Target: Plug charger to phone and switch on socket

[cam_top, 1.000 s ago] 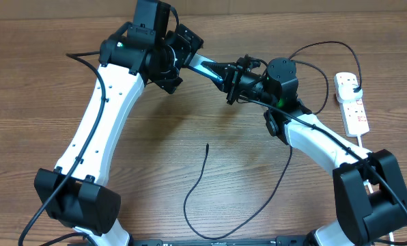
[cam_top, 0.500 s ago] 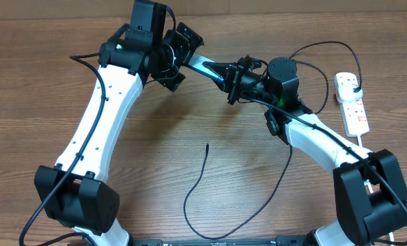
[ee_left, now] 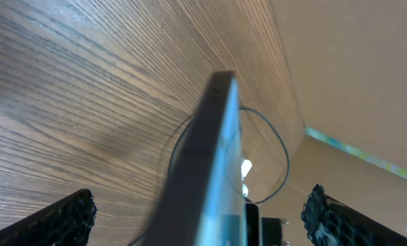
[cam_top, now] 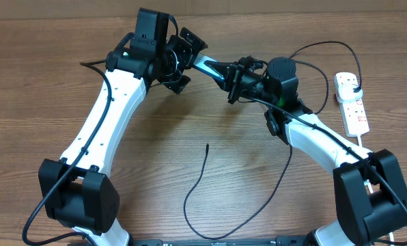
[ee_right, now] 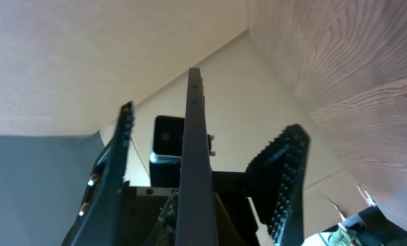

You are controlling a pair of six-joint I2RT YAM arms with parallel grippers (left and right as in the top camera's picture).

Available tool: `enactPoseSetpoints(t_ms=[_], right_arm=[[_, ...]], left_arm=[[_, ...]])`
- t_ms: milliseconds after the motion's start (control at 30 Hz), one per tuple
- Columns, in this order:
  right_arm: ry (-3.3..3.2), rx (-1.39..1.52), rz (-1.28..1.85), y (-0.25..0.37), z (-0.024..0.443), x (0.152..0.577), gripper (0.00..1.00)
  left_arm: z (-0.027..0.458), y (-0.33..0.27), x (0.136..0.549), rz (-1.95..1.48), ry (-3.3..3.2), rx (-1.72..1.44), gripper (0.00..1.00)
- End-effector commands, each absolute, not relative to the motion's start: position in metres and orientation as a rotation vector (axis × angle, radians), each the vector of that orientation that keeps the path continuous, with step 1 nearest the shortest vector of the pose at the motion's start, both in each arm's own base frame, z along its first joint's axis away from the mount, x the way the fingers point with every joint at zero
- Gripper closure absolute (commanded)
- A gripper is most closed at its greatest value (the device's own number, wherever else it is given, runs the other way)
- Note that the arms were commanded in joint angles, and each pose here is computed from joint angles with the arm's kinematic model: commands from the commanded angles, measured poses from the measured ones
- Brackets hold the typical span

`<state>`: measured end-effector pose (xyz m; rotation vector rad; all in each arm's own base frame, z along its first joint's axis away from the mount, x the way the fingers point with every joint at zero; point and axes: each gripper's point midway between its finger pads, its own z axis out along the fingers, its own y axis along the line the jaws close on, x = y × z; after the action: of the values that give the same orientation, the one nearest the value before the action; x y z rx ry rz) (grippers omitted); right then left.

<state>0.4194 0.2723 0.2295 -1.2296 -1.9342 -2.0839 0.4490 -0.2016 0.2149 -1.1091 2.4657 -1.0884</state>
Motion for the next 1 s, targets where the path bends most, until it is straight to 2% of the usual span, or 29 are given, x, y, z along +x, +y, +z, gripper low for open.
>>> enactPoseSetpoints(t_ms=[0, 967], right_arm=[[-1.789, -1.31, -2.065, 0.27, 0.243, 0.423, 0.96], [-1.789, -1.303, -2.071, 0.27, 0.244, 0.423, 0.96]], left_arm=[[0.215, -0.205, 0.45, -1.129, 2.455, -1.138, 0.0], [0.205, -0.206, 0.449, -1.087, 2.425, -1.309, 0.0]])
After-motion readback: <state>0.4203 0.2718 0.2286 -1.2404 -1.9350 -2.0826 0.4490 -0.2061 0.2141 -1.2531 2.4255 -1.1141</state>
